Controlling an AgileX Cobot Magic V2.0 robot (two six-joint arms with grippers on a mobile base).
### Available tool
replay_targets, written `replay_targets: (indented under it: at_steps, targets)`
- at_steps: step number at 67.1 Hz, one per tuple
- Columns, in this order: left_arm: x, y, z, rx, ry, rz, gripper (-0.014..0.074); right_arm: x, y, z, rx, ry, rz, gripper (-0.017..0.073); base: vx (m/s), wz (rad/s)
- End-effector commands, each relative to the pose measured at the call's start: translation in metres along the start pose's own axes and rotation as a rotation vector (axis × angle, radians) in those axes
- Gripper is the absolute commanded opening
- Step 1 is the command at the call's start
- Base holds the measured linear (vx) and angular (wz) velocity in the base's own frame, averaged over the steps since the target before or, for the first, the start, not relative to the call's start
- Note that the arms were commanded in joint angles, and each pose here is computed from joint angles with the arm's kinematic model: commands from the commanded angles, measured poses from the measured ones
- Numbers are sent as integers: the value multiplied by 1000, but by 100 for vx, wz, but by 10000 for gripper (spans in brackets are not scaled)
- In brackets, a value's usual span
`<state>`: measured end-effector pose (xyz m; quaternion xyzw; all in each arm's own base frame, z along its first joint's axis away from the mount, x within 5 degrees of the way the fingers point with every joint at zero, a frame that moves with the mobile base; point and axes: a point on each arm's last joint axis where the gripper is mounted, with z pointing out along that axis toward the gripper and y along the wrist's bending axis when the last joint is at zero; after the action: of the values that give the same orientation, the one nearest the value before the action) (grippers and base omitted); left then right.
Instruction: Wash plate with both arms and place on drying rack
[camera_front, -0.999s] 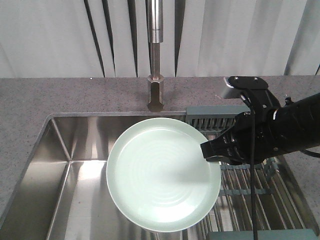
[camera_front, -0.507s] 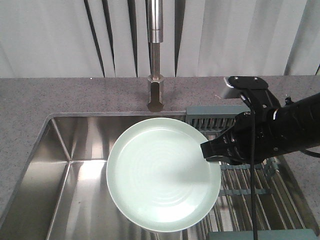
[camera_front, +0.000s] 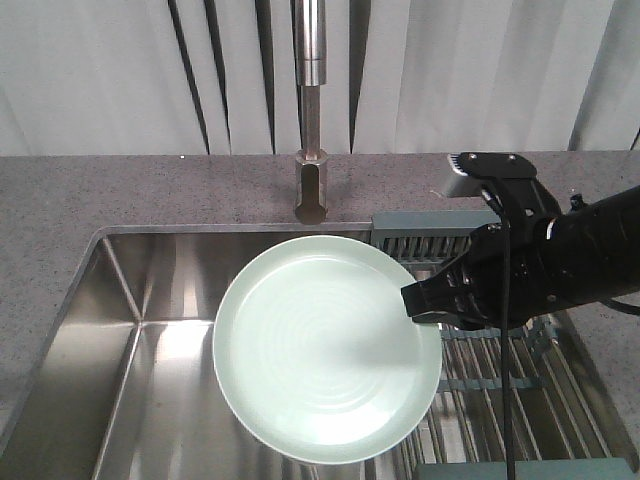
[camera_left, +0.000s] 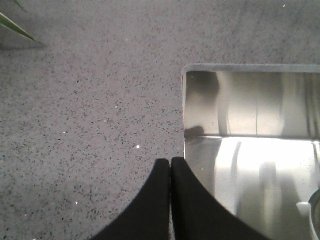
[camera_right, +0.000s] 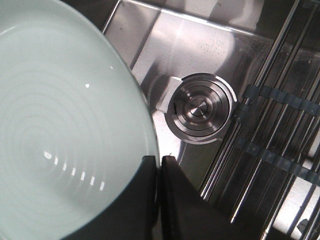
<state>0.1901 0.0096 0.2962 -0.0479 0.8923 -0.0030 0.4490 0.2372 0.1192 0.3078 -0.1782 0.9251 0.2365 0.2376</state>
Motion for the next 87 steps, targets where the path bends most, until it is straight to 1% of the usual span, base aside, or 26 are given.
replay_targets:
  at_steps: [1, 10, 15, 20, 21, 28, 30, 31, 33, 34, 39, 51, 54, 61, 62, 64, 66, 67, 68, 73, 74, 75, 78, 79, 82, 87]
  targets:
    - [-18, -1, 4, 10, -70, -22, 2, -10, 7, -15, -15, -93, -9, -1, 0, 0]
    - [-27, -2, 16, 6, 20, 7, 78, -10, 7, -15, -15, -93, -9, -1, 0, 0]
    - [-36, -3, 22, 7, 52, 32, 158, -10, 7, -15, -15, -93, -9, -1, 0, 0]
    - [-43, -4, 27, 21, 81, 56, 262, -10, 7, -15, -15, -93, -9, -1, 0, 0]
    - [-45, -5, 28, 26, 78, 53, 295, -10, 7, -15, -15, -93, -9, -1, 0, 0]
    - [-54, -10, 36, 74, 80, 66, 441, -10, 7, -15, -15, -93, -9, -1, 0, 0]
    - [-57, -12, 38, 97, 74, 81, 484, -10, 7, -15, -15, -93, -9, -1, 0, 0]
    - [-59, -13, 38, 102, 70, 97, 492, -10, 7, -15, -15, -93, -9, -1, 0, 0]
    - [-62, -15, 40, 129, 65, 91, 520, -10, 7, -15, -15, -93, -9, -1, 0, 0]
    - [-63, -16, 41, 143, 64, 113, 539, -10, 7, -15, -15, -93, -9, -1, 0, 0]
    - [-69, -23, 45, 214, 48, 152, 581, -10, 7, -15, -15, -93, -9, -1, 0, 0]
    - [-84, -40, 59, 396, 9, 208, 593, -10, 7, -15, -15, -93, -9, -1, 0, 0]
    - [-88, -43, 64, 433, -6, 217, 593, -10, 7, -15, -15, -93, -9, -1, 0, 0]
    - [-96, -50, 76, 519, -23, 256, 593, -10, 7, -15, -15, -93, -9, -1, 0, 0]
    - [-98, -52, 77, 535, -29, 276, 593, -10, 7, -15, -15, -93, -9, -1, 0, 0]
    - [-100, -53, 81, 556, -28, 282, 593, -10, 7, -15, -15, -93, -9, -1, 0, 0]
    - [-102, -55, 85, 582, -29, 298, 593, -10, 7, -15, -15, -93, -9, -1, 0, 0]
    - [-105, -56, 86, 593, -37, 316, 593, -10, 7, -15, -15, -93, -9, -1, 0, 0]
    - [-107, -57, 88, 601, -41, 314, 593, -10, 7, -15, -15, -93, -9, -1, 0, 0]
    - [-113, -61, 98, 650, -56, 374, 593, -10, 7, -15, -15, -93, -9, -1, 0, 0]
    - [-114, -62, 100, 663, -60, 395, 593, -10, 7, -15, -15, -93, -9, -1, 0, 0]
    - [-112, -62, 104, 673, -51, 397, 593, -10, 7, -15, -15, -93, -9, -1, 0, 0]
    - [-117, -65, 108, 704, -74, 437, 593, -10, 7, -15, -15, -93, -9, -1, 0, 0]
    - [-116, -65, 112, 710, -67, 437, 593, -10, 7, -15, -15, -93, -9, -1, 0, 0]
    - [-121, -68, 115, 742, -84, 466, 593, -10, 7, -15, -15, -93, -9, -1, 0, 0]
    - [-124, -75, 126, 791, -95, 498, 593, -10, 7, -15, -15, -93, -9, -1, 0, 0]
